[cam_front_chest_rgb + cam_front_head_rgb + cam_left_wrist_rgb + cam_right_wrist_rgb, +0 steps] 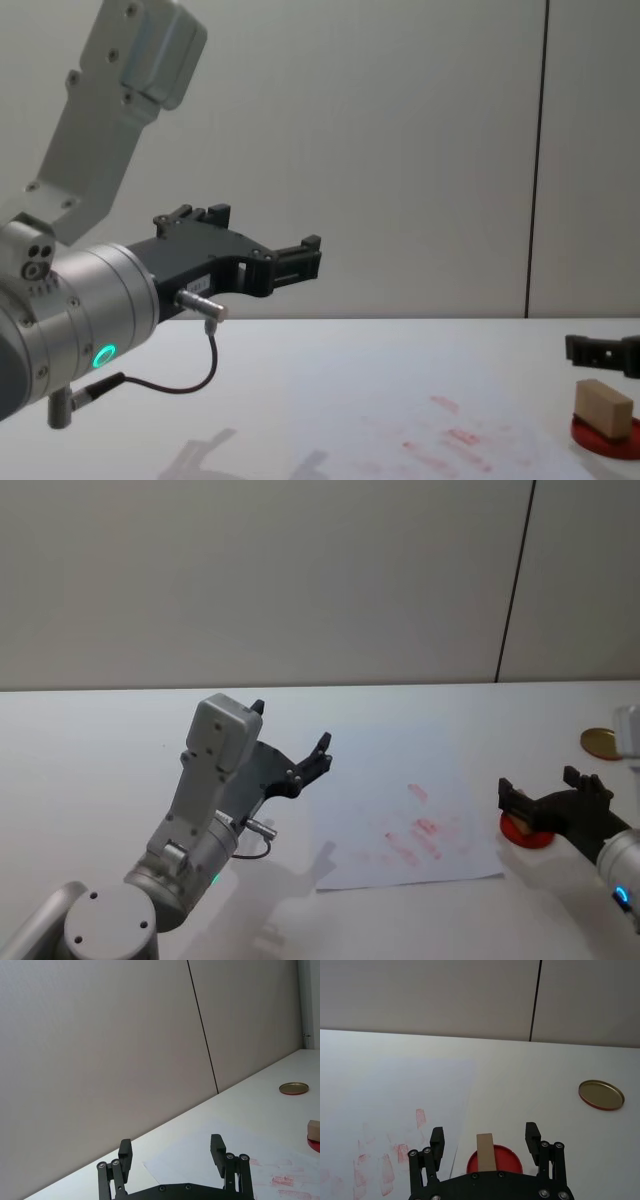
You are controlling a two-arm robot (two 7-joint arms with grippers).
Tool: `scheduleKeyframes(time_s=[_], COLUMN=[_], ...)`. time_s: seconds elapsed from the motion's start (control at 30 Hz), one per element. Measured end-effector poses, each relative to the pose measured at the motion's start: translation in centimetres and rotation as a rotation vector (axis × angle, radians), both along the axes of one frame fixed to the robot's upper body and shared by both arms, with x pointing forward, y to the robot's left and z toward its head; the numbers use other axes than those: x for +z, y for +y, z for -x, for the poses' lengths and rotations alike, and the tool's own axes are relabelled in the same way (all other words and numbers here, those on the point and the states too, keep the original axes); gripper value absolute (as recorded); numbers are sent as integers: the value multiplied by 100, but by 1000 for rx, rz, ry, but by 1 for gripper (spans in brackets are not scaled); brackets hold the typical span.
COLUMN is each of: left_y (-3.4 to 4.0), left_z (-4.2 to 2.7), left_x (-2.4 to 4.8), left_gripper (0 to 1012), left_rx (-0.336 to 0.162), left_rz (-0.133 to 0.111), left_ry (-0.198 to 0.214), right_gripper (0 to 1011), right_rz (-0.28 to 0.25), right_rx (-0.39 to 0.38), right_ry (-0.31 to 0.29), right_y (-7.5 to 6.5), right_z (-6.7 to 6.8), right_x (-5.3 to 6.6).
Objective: Use the one hand to pick up the stamp and affix it onto the A4 paper.
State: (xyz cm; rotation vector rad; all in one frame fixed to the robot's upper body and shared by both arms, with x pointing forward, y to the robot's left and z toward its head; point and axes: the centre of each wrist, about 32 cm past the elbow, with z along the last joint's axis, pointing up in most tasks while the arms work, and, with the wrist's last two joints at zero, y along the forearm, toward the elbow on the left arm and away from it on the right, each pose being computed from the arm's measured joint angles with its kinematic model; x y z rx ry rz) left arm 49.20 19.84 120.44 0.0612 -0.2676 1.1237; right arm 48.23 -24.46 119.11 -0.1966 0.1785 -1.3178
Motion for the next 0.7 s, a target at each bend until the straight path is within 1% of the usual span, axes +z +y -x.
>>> scheduleKeyframes(time_s=[0.33, 0.57, 0.63, 0.7], left_y=[0, 0, 0, 0], left_z=[0, 0, 0, 0], left_x=[0, 0, 0, 0], left_gripper=[993, 993, 993, 993], left_rx=[0, 0, 0, 0], left_rz=[0, 0, 0, 0], left_ry=[0, 0, 0, 0], right_gripper=[994, 834, 763, 731], right_rz=[16, 24, 27, 30], right_rx=[-14, -18, -19, -20], right_ry=[51, 79, 87, 93], right_y=[38, 52, 58, 64], right_z=[-55, -89, -104, -119], right_x=[12, -3, -16, -30])
